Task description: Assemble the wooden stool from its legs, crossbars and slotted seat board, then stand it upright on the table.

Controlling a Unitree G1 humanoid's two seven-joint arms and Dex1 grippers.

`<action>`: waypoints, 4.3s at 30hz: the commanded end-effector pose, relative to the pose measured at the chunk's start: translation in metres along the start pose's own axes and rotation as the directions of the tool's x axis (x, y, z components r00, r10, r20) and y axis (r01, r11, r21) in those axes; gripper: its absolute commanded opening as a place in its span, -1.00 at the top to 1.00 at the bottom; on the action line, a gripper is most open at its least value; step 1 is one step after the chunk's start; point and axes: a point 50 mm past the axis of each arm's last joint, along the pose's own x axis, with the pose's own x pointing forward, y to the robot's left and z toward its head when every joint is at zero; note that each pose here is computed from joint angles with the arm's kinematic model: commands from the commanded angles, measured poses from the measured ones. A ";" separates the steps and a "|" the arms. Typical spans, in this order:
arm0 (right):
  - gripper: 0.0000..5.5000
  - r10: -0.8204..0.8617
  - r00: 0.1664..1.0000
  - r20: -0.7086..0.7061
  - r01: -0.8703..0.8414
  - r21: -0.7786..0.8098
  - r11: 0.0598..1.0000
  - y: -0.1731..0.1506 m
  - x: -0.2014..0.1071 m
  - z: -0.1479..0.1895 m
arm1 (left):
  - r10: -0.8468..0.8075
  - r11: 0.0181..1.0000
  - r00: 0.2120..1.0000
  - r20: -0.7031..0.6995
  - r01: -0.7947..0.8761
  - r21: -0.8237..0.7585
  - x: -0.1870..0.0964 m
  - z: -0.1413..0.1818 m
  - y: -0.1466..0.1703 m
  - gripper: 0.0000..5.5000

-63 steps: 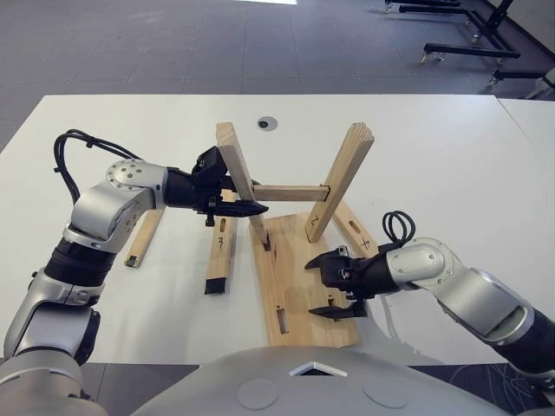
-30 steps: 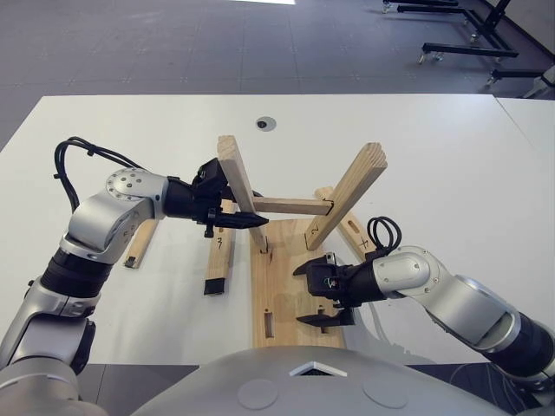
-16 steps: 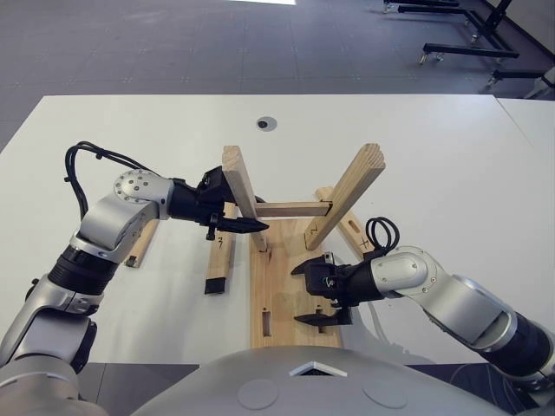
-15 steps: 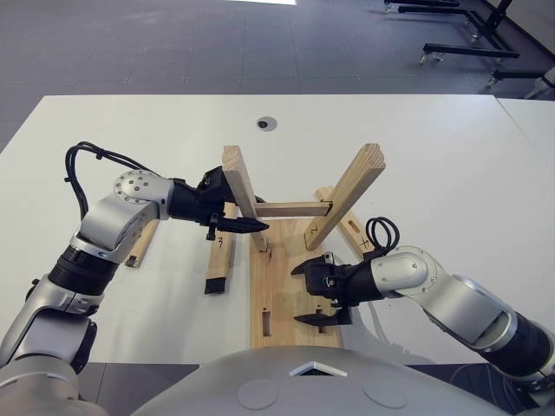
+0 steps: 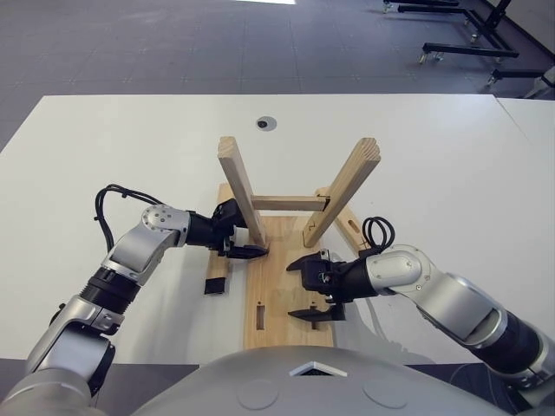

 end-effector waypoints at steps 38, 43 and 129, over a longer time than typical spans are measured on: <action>-0.52 0.093 0.979 0.182 -0.111 0.093 0.989 -0.022 -0.052 0.000 | 0.327 0.889 0.837 0.438 -0.430 0.159 -0.075 0.053 0.026 -0.65; -0.52 0.002 0.952 0.307 -0.020 0.054 0.998 -0.041 -0.086 0.021 | 0.345 0.865 0.766 0.543 -0.484 0.133 -0.090 0.065 0.026 -0.65; -0.52 -0.306 0.884 0.353 0.199 0.309 0.930 -0.051 -0.160 -0.030 | 0.518 0.787 0.583 0.626 -0.611 -0.083 -0.073 0.081 -0.025 -0.65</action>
